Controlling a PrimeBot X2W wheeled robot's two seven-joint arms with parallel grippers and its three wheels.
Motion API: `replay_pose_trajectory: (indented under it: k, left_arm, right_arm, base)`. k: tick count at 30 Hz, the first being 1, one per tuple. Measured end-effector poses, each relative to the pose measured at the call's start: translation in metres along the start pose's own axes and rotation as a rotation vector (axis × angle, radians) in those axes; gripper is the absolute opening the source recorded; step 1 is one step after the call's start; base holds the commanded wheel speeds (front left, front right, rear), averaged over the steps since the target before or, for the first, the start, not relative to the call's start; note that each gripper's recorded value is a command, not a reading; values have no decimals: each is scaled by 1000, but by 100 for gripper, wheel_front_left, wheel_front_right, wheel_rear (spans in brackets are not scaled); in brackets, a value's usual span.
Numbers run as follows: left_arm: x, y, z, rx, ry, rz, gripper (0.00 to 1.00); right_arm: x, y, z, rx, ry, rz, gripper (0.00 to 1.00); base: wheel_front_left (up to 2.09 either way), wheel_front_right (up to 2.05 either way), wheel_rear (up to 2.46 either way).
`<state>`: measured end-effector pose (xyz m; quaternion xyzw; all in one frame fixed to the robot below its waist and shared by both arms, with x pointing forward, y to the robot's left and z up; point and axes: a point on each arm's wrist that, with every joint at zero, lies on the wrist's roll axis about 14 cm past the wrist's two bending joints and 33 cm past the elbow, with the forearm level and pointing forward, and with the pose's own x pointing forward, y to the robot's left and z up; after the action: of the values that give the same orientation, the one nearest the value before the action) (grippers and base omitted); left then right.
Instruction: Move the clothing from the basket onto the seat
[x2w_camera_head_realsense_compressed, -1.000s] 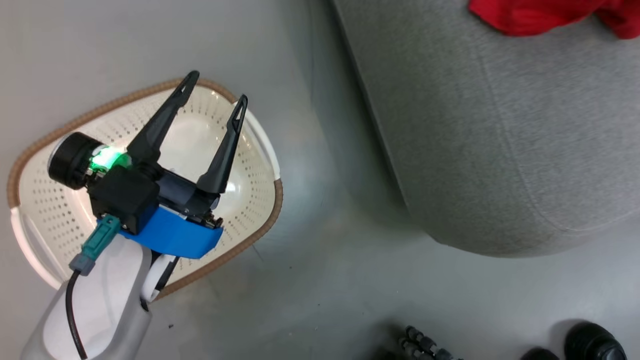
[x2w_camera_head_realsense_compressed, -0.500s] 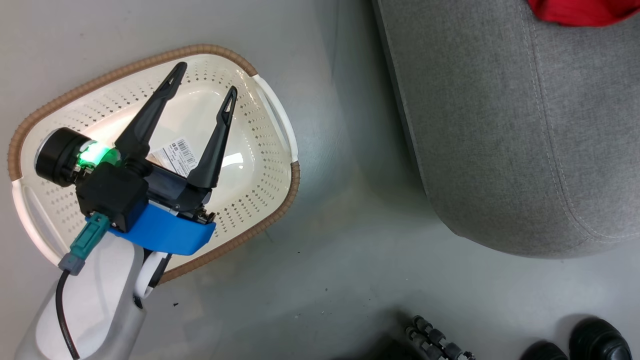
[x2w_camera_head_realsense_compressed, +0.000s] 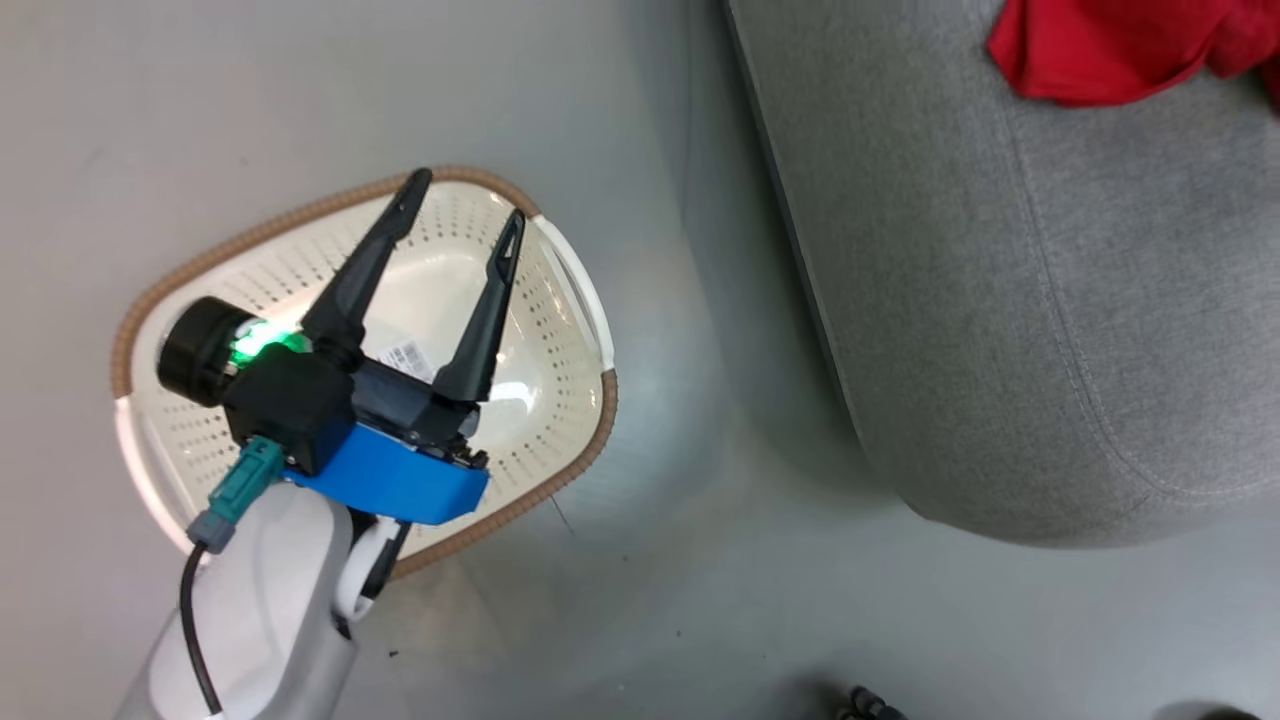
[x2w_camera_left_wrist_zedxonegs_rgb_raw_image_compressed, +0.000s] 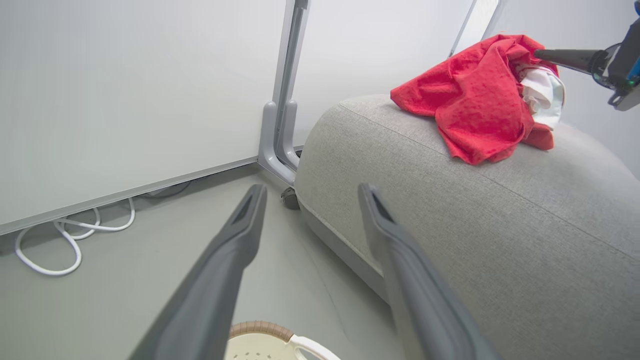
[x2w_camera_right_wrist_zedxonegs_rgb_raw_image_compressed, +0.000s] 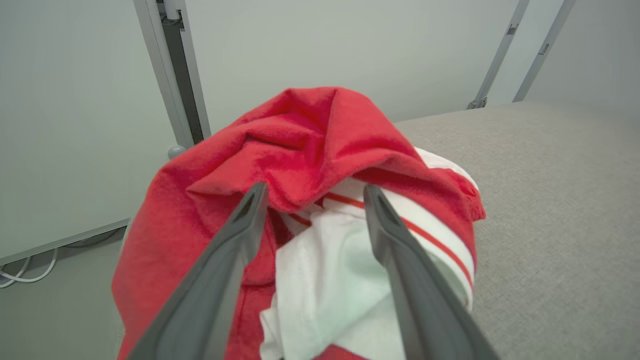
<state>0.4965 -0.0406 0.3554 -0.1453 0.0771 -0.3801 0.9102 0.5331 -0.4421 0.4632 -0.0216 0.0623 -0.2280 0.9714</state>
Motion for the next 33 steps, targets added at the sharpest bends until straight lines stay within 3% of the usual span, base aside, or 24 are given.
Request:
replay_pose_trajectory:
  k: [8,15,33]
  left_arm:
    - [-21,-22,40,-22,-36,61,100]
    - [-69,-22,80,4,-87,199,100]
    - [-194,3,114,14,-181,536,100]
  right_arm:
    - [-40,4,15,37,-8,53,100]
    - [-93,33,28,38,-33,177,100]
    - [-197,146,31,133,-58,500,100]
  base:
    - [0,0,0]
    - [0,0,0]
    - [0,0,0]
